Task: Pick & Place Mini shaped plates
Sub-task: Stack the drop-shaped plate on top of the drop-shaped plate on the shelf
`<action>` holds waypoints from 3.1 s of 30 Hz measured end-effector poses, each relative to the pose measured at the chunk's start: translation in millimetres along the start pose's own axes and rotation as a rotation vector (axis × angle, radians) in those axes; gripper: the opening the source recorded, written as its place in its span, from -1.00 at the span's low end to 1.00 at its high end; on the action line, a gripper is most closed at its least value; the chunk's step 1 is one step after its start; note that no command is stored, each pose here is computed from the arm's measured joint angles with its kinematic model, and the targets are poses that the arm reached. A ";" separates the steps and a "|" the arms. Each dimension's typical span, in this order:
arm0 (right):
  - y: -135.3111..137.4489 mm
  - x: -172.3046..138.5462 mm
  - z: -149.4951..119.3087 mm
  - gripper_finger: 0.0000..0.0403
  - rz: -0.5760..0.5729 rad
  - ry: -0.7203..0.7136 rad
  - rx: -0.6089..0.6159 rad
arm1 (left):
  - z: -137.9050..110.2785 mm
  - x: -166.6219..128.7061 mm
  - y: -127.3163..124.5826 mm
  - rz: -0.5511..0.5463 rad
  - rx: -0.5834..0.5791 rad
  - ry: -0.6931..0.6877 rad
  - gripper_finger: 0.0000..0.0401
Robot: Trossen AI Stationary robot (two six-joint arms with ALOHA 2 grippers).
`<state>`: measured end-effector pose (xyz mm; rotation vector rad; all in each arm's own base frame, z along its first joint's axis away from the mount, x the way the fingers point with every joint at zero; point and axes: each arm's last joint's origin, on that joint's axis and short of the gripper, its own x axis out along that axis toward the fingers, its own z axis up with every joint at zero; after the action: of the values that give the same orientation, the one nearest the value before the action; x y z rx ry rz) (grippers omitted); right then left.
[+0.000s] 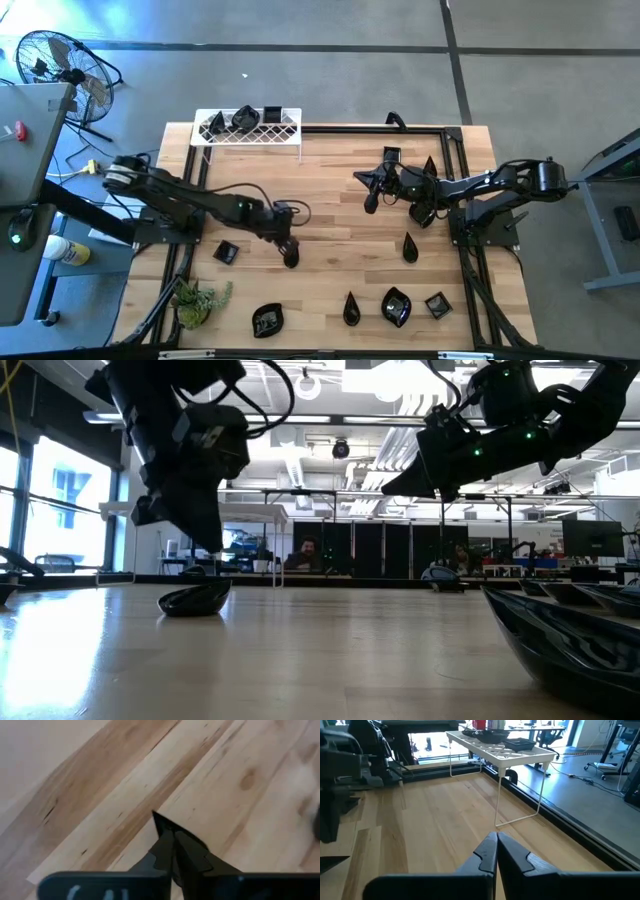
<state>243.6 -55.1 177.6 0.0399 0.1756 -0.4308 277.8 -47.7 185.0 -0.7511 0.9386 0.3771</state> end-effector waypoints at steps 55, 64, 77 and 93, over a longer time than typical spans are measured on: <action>0.4 0.0 -0.4 -0.98 0.014 0.005 0.002 | 127.9 -193.2 66.7 0.283 0.019 -0.132 -1.00; 1.0 0.0 0.3 -0.97 0.034 -0.002 0.004 | 157.8 -260.2 134.4 0.432 -0.079 -0.184 -1.00; 1.0 0.0 0.4 -0.97 0.034 -0.003 0.001 | 177.1 -256.9 224.6 0.521 -0.208 -0.061 -1.00; 1.0 0.0 0.5 -0.98 0.034 -0.004 0.002 | 183.1 -251.6 248.6 0.640 -0.202 -0.012 -1.00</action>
<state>244.1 -54.2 178.1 0.0444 0.1703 -0.3970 98.4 262.3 359.3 -0.6133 1.1302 1.0475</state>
